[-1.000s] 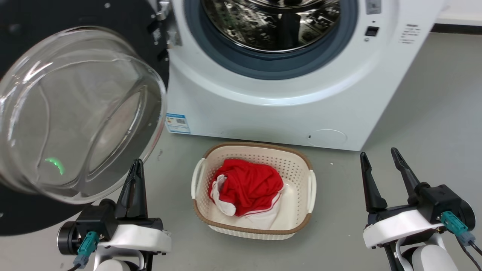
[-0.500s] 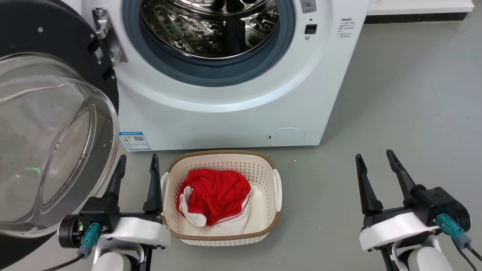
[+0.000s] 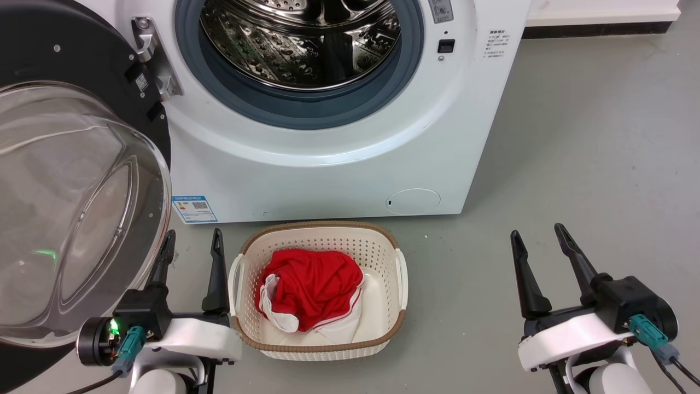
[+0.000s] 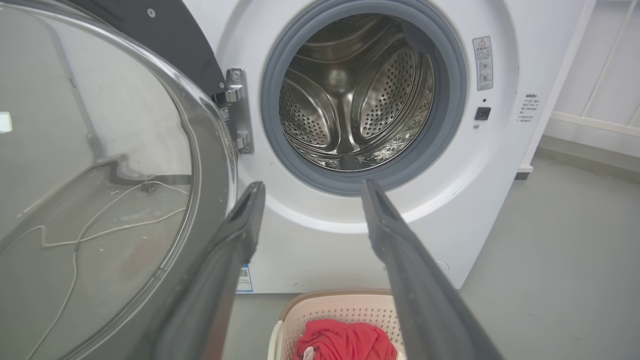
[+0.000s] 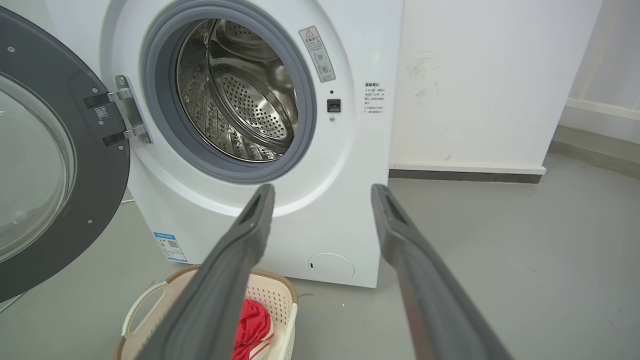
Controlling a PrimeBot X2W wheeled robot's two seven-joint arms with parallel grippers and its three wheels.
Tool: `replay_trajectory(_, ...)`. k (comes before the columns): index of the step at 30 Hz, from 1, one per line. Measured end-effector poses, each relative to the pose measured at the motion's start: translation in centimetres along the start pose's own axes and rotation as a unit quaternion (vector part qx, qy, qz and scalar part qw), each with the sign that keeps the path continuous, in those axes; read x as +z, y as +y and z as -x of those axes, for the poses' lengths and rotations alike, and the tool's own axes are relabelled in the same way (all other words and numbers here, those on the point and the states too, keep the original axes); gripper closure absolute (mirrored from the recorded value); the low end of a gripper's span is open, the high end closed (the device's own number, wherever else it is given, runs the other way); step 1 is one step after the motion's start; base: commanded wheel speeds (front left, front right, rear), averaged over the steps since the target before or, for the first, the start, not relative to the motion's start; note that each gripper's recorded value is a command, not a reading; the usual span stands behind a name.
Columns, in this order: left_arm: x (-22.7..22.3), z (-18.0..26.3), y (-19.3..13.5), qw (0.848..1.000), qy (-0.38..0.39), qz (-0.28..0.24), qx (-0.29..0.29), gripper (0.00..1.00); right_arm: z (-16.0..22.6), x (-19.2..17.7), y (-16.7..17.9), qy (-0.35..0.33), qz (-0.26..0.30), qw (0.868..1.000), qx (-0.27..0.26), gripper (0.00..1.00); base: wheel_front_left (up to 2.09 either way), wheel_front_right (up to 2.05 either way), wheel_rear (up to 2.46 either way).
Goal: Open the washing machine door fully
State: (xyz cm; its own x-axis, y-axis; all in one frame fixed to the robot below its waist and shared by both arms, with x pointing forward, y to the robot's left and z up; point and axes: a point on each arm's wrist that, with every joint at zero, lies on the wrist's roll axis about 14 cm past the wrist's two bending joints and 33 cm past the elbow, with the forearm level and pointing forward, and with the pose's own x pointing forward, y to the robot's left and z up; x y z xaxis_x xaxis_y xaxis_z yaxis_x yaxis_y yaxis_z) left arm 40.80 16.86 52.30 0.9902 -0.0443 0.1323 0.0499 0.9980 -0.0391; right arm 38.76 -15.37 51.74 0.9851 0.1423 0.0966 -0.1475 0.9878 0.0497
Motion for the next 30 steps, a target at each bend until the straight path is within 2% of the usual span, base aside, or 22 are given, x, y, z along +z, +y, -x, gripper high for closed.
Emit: replay_trajectory(30,0.7,1.9,0.6,1.0,-0.006,0.0,0.016,0.0,0.8,0.9,1.1,-0.008,0.001,1.0,0.014,0.0,0.0,0.0,0.0)
